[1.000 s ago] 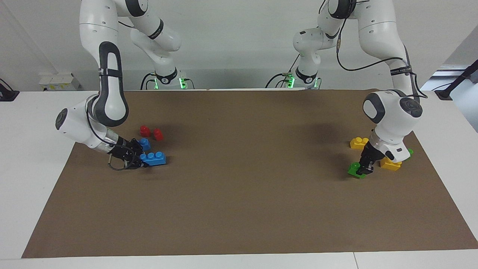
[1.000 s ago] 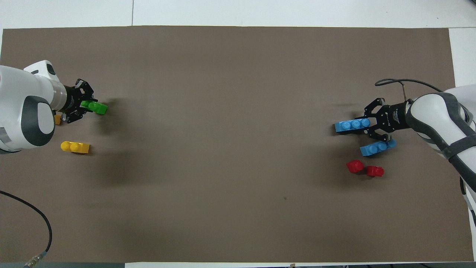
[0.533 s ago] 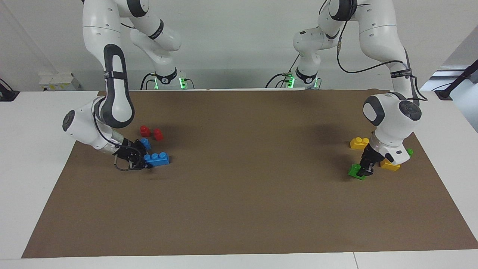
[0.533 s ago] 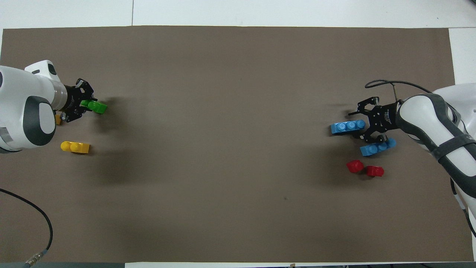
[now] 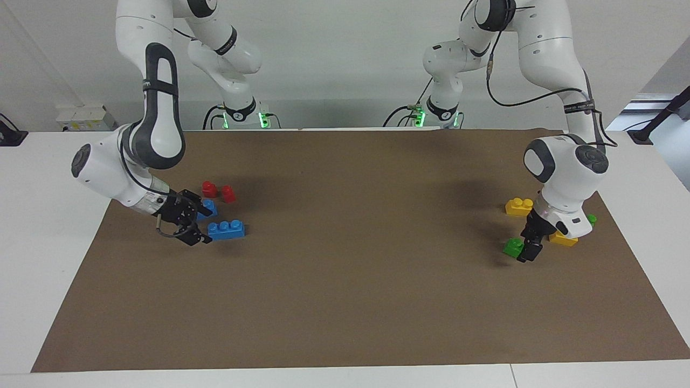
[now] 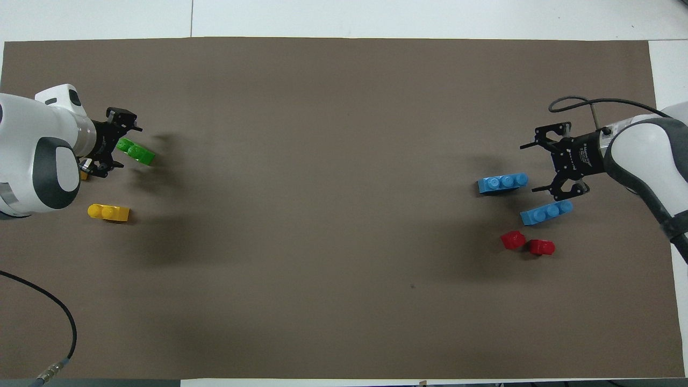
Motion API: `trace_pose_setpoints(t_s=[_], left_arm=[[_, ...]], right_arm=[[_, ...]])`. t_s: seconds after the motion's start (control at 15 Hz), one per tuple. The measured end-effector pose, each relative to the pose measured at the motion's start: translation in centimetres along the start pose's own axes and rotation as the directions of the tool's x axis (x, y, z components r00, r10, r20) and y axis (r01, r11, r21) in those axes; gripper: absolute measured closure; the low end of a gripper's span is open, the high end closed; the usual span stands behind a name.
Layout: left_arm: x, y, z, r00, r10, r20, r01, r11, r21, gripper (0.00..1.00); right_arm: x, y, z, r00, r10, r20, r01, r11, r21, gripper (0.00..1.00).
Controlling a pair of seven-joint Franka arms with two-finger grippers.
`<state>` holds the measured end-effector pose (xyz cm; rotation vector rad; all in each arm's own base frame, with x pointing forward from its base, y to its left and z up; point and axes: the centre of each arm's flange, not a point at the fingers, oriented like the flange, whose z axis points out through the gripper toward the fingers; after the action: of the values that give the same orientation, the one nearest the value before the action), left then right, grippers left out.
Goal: Remove green block with left arm and hold with right
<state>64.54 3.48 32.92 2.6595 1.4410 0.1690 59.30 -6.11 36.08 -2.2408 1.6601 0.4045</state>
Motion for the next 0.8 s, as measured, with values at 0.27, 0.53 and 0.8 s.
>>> trace_pose_setpoints(t_s=[0.27,0.53,0.8], left_arm=[[0.0,1.2,-3.9,0.997,0.072,-0.004,-0.072,0.997,-0.004,0.00],[-0.5,1.7,-10.6,0.970,0.243,-0.009,-0.243,0.970,0.001,0.00],[-1.7,1.3,-16.5,0.872,0.490,0.014,-0.490,0.872,0.023,0.00]], right_arm=[[-3.7,0.2,-6.1,0.961,-0.273,-0.052,0.265,0.957,-0.117,0.00],[-8.0,1.0,-12.5,0.830,-0.557,-0.032,0.533,0.809,-0.249,0.00],[-12.9,2.6,-17.2,0.593,-0.805,-0.008,0.754,0.559,-0.343,0.00]])
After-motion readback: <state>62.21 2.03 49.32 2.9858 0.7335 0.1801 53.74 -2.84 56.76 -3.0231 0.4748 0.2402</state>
